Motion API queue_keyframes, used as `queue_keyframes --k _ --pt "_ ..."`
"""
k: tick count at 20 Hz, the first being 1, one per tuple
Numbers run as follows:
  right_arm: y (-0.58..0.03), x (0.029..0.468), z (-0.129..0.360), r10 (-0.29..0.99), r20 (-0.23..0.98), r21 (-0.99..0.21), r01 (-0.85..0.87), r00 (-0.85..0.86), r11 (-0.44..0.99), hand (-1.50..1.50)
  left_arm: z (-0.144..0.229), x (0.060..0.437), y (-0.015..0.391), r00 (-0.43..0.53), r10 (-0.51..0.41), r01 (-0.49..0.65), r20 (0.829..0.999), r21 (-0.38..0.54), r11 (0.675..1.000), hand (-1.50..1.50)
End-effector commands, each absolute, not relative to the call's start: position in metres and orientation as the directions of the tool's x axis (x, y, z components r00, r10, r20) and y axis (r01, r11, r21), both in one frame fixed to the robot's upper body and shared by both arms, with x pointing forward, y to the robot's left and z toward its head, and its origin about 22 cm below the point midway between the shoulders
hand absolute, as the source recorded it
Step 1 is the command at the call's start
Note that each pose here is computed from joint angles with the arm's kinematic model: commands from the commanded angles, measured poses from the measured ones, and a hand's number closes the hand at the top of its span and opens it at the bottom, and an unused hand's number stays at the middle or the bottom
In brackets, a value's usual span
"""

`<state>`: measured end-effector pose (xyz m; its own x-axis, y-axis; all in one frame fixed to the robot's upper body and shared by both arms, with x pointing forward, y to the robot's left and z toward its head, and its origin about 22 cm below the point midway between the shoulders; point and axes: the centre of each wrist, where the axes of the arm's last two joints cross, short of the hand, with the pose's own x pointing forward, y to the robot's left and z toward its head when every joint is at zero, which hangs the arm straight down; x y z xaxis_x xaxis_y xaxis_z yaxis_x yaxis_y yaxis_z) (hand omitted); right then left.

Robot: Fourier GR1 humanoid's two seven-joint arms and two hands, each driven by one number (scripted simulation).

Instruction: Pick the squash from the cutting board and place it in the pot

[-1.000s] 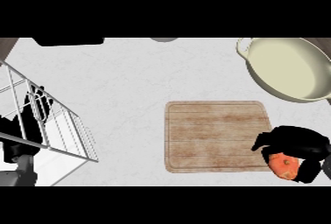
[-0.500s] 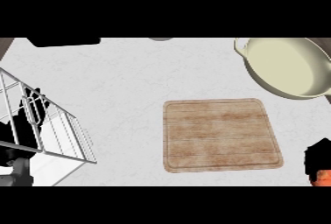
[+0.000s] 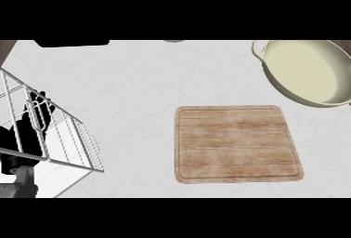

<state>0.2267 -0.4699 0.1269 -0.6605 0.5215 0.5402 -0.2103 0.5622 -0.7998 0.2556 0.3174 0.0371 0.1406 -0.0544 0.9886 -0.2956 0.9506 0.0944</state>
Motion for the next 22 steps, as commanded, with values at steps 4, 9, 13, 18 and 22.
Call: queue_keyframes --k 4,9,13,18,22 --pt "-0.510 0.226 0.192 0.506 0.596 -0.712 -0.118 -0.623 0.693 1.50 0.072 0.278 0.292 -0.020 -0.087 -0.193 0.996 0.081 0.978 0.00" --pt "-0.517 0.237 0.194 0.513 0.657 -0.664 -0.101 -0.553 0.741 1.50 0.092 0.290 0.279 -0.055 -0.096 -0.142 0.994 0.088 0.986 0.00" --pt "-0.526 0.248 0.193 0.540 0.676 -0.664 -0.097 -0.502 0.741 1.50 0.075 0.287 0.275 -0.030 -0.065 -0.122 0.997 0.061 0.991 0.00" --pt "-0.515 0.270 0.161 0.461 0.755 -0.579 -0.143 -0.467 0.803 1.50 0.083 0.303 0.264 -0.051 -0.069 -0.125 0.996 0.063 0.990 0.00" --pt "-0.508 0.287 0.172 0.742 0.455 -0.784 0.173 -0.492 0.596 1.50 0.077 0.300 0.269 -0.046 -0.083 -0.111 0.996 0.077 0.991 0.00"
